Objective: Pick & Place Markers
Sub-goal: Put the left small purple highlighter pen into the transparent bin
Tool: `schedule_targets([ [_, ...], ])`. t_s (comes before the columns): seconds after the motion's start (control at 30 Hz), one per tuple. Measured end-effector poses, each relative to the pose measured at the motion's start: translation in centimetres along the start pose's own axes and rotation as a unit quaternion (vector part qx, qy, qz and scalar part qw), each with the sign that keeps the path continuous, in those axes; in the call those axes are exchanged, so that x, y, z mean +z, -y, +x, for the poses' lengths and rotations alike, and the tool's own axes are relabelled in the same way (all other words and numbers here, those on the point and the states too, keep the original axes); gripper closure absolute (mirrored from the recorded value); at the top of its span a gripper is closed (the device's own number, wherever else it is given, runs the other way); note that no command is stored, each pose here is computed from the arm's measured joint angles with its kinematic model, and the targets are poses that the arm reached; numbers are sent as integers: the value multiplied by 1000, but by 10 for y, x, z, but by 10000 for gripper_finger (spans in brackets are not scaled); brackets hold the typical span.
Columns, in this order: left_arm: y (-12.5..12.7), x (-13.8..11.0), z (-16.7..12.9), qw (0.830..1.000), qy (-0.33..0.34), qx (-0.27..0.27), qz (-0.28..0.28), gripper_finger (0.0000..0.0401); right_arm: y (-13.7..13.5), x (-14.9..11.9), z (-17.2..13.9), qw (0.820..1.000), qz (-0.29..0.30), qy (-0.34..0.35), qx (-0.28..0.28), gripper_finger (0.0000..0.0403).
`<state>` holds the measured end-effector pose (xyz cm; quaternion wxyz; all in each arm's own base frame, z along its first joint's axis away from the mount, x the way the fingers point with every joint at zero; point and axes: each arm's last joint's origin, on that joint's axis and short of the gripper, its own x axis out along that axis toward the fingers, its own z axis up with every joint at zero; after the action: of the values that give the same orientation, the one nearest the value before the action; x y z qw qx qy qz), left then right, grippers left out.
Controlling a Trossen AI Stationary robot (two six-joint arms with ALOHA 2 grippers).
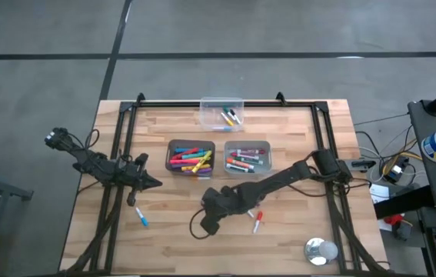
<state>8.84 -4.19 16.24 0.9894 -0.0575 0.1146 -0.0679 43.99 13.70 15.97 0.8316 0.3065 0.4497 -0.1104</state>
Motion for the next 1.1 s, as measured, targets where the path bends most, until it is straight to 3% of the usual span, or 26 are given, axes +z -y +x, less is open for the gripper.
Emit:
schedule_targets([
  [0.23,0,0,0,1000,0,0,0,401,-7,1,-2,998,-36,46,1,378],
  [0.5,0,0,0,1000,0,0,3,401,-5,-4,-2,999,-32,35,-22,286],
  [0.63,0,0,0,1000,0,0,3,401,0,-5,-1,998,-46,30,-39,259],
  [0.83,0,0,0,1000,0,0,5,401,-3,-15,1,990,-121,40,-53,259],
  [1.1,0,0,0,1000,0,0,6,401,-4,-30,2,982,-154,61,-86,279],
])
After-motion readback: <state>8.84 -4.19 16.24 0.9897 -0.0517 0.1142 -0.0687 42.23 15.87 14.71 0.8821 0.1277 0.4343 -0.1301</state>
